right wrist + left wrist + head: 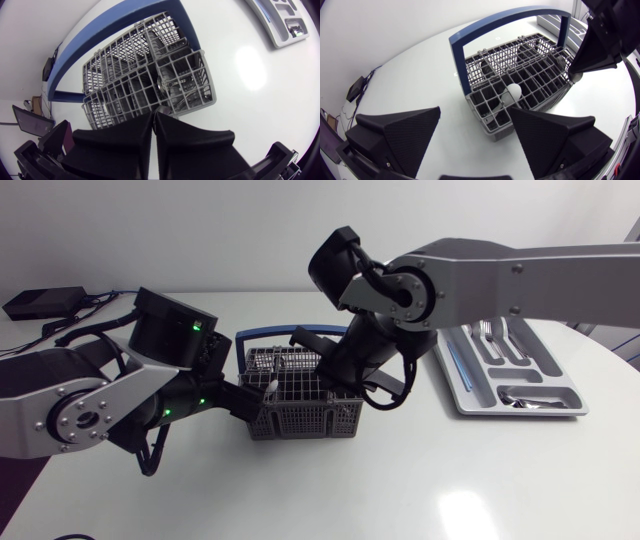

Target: Unload the cutlery basket into the drawer organizer.

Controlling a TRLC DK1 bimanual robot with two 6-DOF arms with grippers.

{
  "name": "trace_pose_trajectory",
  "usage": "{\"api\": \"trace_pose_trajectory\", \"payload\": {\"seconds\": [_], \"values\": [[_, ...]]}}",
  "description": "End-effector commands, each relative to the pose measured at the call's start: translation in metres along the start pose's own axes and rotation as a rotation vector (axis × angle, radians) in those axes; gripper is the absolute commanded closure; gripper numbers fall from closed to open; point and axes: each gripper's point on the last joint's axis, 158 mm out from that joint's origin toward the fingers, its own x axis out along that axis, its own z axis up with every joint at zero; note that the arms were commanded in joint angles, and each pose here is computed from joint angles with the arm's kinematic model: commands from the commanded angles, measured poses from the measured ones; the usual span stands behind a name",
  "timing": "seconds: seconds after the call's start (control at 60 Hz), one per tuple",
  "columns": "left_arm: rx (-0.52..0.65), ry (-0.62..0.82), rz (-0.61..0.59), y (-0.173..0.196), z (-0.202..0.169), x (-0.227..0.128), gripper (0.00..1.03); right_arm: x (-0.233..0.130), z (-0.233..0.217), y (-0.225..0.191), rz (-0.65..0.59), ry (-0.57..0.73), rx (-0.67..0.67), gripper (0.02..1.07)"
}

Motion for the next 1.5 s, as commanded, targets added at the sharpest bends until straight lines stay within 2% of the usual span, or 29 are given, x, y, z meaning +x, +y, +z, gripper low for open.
{"api": "trace_pose_trajectory", "payload": {"seconds": [0.0, 0.283, 0.6, 0.8, 0.917, 1.017, 1.25, 1.483], "values": [[0.017, 0.021, 0.002, 0.000, -0.012, 0.005, 0.06, -0.015, -0.001, 0.006, 0.032, -0.001, -0.007, 1.01], [0.023, 0.030, 0.004, 0.000, -0.015, 0.007, 0.06, -0.043, -0.006, 0.022, 0.139, 0.046, -0.013, 1.01], [0.022, 0.024, 0.002, 0.000, -0.012, 0.007, 0.06, -0.107, -0.006, 0.040, 0.330, 0.059, -0.051, 1.01], [0.024, 0.024, -0.002, -0.002, -0.012, 0.006, 0.06, -0.136, 0.005, 0.031, 0.425, 0.105, -0.058, 1.01], [0.024, 0.023, -0.003, -0.003, -0.012, 0.006, 0.06, -0.148, 0.018, 0.013, 0.437, 0.124, -0.068, 1.01], [0.024, 0.021, -0.003, -0.003, -0.011, 0.005, 0.06, -0.153, 0.025, -0.013, 0.402, 0.172, -0.083, 1.01], [0.020, 0.015, -0.025, -0.011, -0.005, 0.003, 0.06, -0.137, 0.052, -0.109, 0.211, 0.227, -0.124, 1.01], [-0.002, 0.053, -0.231, -0.043, 0.004, -0.016, 0.06, -0.110, 0.068, -0.194, -0.022, 0.265, -0.251, 1.01]]}}
